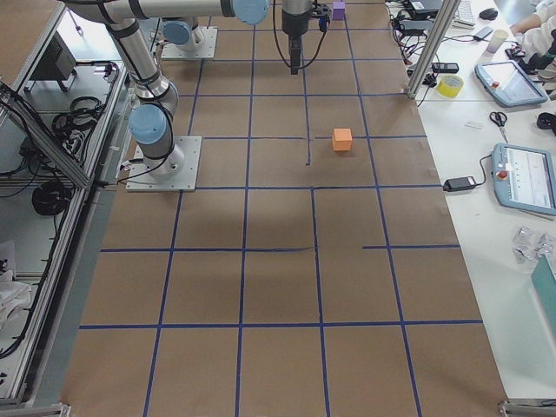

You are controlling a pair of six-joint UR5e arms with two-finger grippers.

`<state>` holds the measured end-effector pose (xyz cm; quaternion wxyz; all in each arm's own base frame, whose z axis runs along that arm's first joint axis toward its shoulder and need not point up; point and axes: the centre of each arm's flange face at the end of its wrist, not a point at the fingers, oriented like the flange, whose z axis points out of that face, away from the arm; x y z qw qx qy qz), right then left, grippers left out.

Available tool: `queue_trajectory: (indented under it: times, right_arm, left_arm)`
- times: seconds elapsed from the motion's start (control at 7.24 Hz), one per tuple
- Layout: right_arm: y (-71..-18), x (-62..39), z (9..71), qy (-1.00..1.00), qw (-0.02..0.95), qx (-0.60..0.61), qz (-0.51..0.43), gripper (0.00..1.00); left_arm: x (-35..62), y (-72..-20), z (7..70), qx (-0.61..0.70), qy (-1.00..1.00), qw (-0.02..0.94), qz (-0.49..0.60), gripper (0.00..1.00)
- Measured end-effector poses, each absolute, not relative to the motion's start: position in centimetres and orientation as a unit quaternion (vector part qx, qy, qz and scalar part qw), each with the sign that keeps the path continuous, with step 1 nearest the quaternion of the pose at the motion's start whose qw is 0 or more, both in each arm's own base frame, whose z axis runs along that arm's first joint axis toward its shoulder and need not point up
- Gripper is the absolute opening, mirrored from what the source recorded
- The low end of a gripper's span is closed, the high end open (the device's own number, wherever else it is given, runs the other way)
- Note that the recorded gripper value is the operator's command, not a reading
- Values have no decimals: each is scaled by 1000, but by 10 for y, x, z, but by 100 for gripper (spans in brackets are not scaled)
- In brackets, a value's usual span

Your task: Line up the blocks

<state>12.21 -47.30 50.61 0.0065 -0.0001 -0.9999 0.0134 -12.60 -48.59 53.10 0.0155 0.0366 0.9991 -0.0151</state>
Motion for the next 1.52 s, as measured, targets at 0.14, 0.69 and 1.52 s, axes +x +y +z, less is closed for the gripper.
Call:
queue_trajectory:
  times: [0.14,0.69,1.52]
  right_arm:
    - [-473,122,506,-1000,7,0,13,100]
    - [-473,122,506,-1000,9,-1,14,100]
    - [-477,121,499,-1000,10,4,5,100]
  left_arm:
    - [-126,-486,530,36,999,15,-18,100]
    - [-126,-486,531,11,1000,13,-24,100]
    - [-127,-486,531,9,1000,11,-23,100]
